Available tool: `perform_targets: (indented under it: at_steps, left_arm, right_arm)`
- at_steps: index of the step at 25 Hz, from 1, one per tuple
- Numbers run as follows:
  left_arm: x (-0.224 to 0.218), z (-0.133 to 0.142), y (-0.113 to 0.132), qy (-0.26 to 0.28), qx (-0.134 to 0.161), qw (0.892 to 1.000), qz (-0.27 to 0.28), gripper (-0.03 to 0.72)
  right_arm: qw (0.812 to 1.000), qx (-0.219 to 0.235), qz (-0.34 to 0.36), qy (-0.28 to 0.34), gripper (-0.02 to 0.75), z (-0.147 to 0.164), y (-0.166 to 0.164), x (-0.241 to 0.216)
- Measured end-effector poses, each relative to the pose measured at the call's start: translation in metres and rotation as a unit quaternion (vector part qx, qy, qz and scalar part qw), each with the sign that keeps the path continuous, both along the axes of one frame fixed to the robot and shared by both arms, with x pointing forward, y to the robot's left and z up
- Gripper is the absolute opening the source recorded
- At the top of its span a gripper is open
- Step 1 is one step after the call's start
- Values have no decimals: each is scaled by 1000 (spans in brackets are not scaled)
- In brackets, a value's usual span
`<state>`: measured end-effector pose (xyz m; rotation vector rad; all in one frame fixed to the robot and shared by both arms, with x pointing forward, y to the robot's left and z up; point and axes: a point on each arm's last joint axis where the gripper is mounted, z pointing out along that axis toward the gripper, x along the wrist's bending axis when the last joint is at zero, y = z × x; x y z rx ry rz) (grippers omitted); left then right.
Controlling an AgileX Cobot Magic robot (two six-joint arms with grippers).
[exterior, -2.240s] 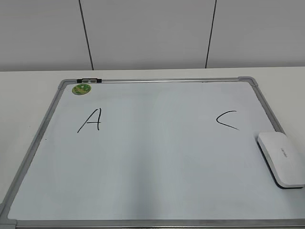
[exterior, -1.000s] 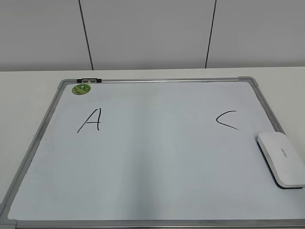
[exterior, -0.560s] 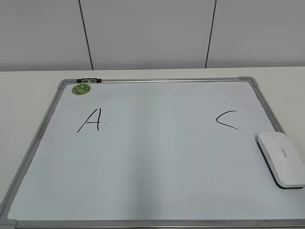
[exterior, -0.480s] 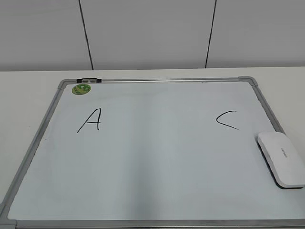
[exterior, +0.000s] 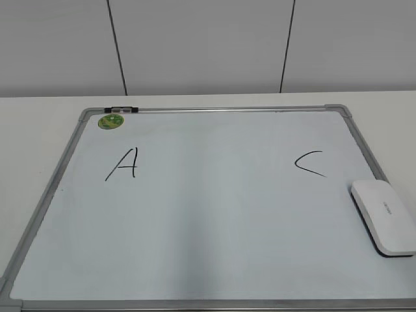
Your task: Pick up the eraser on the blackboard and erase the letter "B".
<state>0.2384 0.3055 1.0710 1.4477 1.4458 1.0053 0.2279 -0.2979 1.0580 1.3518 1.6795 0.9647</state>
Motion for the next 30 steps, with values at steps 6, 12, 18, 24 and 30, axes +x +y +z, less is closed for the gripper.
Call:
perform_targets:
  at_steps: [6,12,18,24,30]
  left_arm:
    - [0,0,0,0,1,1000,1,490]
    - [0,0,0,0,1,1000,1,472]
    - [-2,-2,0,16,1,1000,1,451]
    - [-5,-14,0,77,1,997,2,440]
    - [-5,-16,0,84,-1,997,0,440]
  right_arm:
    - [1000,-1,1,4,537,-1,0,0]
    - [1000,-4,2,29,536,-6,0,-2]
    - [999,-3,2,32,536,-6,0,-2]
    - [999,-3,2,33,536,-7,0,-2]
    - [999,16,10,34,536,-6,3,-2]
